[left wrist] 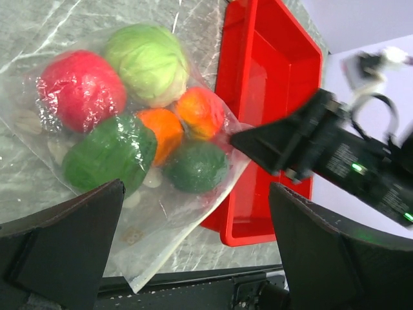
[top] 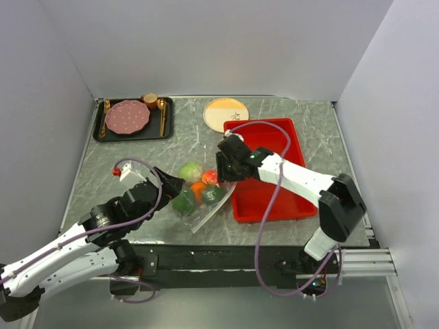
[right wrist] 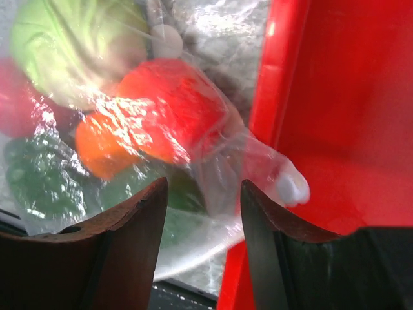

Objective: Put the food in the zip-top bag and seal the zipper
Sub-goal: Move the zipper food storage bag to the center of the board.

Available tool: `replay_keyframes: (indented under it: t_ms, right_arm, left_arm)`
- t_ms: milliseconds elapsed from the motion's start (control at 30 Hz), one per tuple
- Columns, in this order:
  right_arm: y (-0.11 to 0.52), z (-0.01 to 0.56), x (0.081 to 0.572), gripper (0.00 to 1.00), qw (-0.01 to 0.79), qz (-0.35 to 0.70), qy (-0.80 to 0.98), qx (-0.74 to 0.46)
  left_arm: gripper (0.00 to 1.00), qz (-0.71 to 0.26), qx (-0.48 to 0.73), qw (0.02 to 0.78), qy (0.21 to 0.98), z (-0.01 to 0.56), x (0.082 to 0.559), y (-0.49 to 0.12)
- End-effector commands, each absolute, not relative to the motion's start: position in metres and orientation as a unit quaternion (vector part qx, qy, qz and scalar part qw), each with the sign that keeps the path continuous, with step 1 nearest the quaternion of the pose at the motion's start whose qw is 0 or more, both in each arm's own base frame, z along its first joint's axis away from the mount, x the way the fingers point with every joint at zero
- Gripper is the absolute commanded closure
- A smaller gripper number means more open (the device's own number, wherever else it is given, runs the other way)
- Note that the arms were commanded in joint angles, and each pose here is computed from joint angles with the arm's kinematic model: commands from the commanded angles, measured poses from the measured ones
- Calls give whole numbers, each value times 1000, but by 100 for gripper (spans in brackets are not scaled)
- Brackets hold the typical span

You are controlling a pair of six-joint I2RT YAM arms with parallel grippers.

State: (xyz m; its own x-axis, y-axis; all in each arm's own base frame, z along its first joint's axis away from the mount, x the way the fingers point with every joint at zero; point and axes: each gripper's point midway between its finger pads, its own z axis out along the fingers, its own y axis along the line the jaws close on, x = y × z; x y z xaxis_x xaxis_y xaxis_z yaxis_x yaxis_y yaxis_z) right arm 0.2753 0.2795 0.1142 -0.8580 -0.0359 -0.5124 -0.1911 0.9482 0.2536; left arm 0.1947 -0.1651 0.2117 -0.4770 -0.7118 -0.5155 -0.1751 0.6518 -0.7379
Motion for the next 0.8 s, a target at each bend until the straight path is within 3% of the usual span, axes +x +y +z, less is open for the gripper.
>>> replay_keyframes:
  t_ms: [0,233,567,767]
  right_arm:
    - [311,102,282,44,245,156,953,-83]
    - [347,69,296,44,212,165,958,-102]
    - [375,91,330,43,253,186,940,-134]
    - [335,107,380,43,286,105,948,-89]
  left_arm:
    - [1,-344,-272,441,783,237,196,-169]
    - [1,-345,-285,440,779,238,191,-159]
    - [1,-351,-289,438,776,236,189,-157]
    - [1,-340,-261,433,793,234,193,-170]
